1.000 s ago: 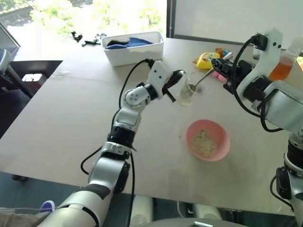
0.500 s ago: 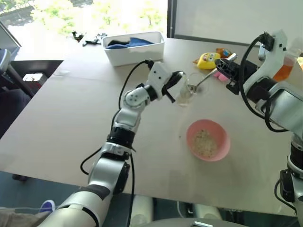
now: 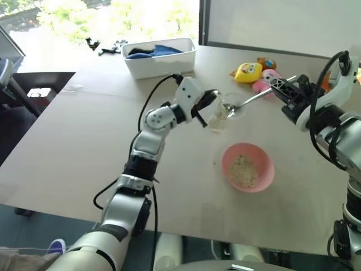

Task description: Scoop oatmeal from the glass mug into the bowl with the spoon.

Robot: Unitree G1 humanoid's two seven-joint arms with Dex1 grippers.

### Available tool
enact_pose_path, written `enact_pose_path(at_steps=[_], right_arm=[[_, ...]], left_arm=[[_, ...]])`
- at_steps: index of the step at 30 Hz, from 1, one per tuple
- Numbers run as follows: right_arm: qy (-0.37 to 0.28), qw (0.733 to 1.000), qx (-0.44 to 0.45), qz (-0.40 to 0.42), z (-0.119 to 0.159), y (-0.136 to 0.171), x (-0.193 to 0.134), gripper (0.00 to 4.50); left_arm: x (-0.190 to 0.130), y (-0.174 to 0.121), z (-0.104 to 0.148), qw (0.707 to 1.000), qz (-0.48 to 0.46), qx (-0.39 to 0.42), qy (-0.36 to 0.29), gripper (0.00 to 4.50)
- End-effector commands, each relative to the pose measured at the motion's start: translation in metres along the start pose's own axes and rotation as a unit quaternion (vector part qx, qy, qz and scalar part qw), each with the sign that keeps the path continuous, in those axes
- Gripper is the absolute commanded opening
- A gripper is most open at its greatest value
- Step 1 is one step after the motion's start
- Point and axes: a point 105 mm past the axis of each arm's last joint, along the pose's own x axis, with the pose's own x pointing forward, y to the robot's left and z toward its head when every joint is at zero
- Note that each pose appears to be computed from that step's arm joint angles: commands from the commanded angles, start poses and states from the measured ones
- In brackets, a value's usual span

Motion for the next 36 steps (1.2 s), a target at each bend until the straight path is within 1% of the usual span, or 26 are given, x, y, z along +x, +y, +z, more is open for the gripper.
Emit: enact_pose_path(at_steps=[1, 7, 20, 31, 36], right_arm=[[-0.032, 0.999, 0.011, 0.021, 0.012, 0.010, -0.014, 0.00], [-0.053, 0.998, 0.017, 0.005, 0.017, 0.004, -0.023, 0.00], [-0.085, 0.996, 0.039, 0.001, 0.022, 0.003, -0.036, 0.00], [-0.088, 0.995, 0.047, 0.003, 0.014, 0.003, -0.046, 0.00], [-0.091, 0.994, 0.058, 0.002, 0.010, 0.001, -0.052, 0.00]], left_arm=[[0.003, -0.003, 0.022, 0.999, -0.016, 0.024, -0.032, 0.05], [0.003, -0.007, 0.017, 0.999, -0.031, 0.027, -0.017, 0.05], [0.002, 0.000, 0.008, 0.998, -0.035, 0.049, 0.007, 0.05], [0.004, 0.003, 0.011, 0.998, -0.039, 0.056, -0.002, 0.05], [0.006, 0.002, 0.018, 0.996, -0.050, 0.069, -0.016, 0.05]])
